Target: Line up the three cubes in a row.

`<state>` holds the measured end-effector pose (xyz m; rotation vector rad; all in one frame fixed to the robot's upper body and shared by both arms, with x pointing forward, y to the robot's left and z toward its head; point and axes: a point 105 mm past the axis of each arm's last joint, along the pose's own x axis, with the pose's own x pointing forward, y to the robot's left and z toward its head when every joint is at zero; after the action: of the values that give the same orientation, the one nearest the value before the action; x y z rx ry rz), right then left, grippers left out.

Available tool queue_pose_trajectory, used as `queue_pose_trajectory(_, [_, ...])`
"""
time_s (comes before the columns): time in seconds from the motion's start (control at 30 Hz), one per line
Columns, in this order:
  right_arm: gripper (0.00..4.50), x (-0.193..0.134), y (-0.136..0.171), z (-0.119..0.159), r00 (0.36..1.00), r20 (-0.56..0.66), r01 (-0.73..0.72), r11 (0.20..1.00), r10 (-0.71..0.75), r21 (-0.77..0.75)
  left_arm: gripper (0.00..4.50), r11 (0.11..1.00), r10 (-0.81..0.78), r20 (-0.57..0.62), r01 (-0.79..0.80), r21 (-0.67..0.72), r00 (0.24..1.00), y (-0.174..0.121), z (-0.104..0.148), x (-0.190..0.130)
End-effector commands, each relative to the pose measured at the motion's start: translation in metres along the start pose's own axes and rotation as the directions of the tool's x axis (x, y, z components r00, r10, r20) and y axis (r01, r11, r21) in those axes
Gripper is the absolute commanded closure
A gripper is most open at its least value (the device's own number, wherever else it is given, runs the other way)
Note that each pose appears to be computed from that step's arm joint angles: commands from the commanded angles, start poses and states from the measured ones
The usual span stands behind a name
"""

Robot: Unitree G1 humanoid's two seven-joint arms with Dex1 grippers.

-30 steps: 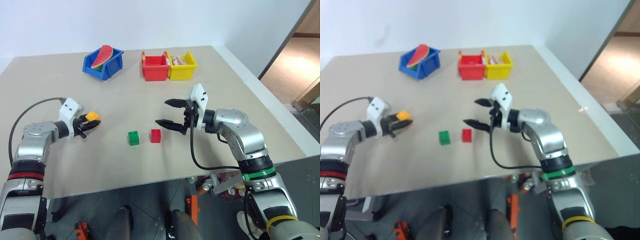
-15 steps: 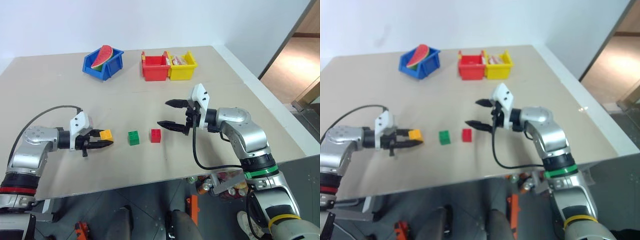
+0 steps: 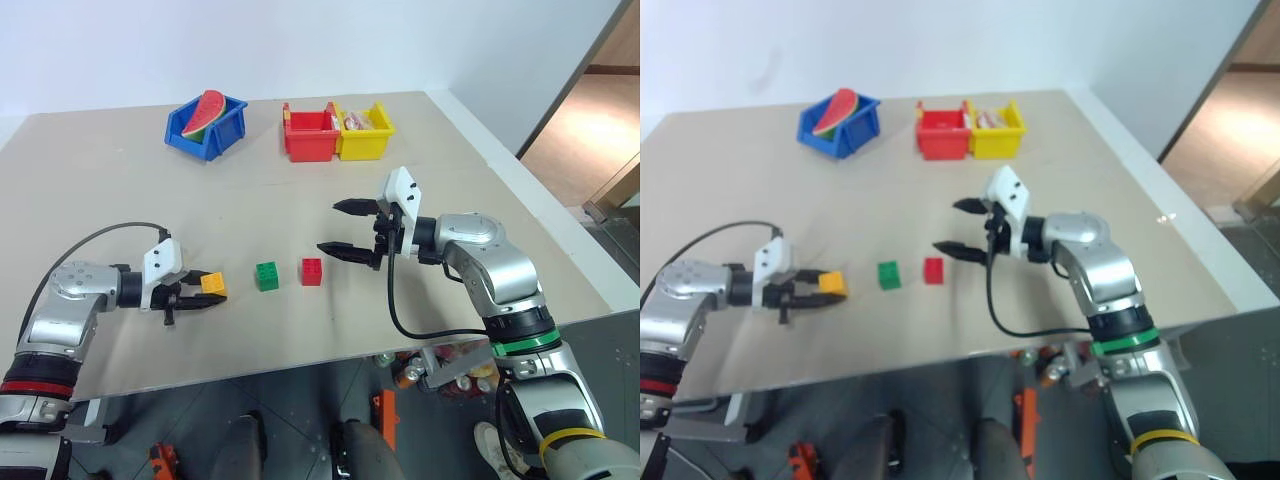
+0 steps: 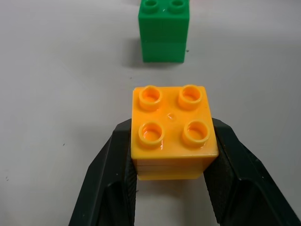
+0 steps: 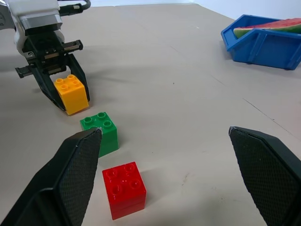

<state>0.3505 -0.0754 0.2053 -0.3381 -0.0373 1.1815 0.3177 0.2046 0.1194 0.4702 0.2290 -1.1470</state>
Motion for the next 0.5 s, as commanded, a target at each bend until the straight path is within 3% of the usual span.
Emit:
queue_pose_trajectory(0.03, [0.00, -0.0044, -0.0001, 0.0118, 1.000, 0.028, 0.000, 0.999, 0.002, -0.037, 3.17, 0.999, 0.008, 0.009, -0.009, 0.031, 1.000, 0.0021, 0.0038, 0.0000])
queue_pose_trajectory(0.5, [0.00, -0.0031, 0.0020, 0.0115, 0.999, 0.032, -0.003, 0.999, 0.005, -0.036, 3.17, 0.999, 0.009, 0.034, -0.010, 0.044, 0.999, 0.0093, 0.0091, 0.0078])
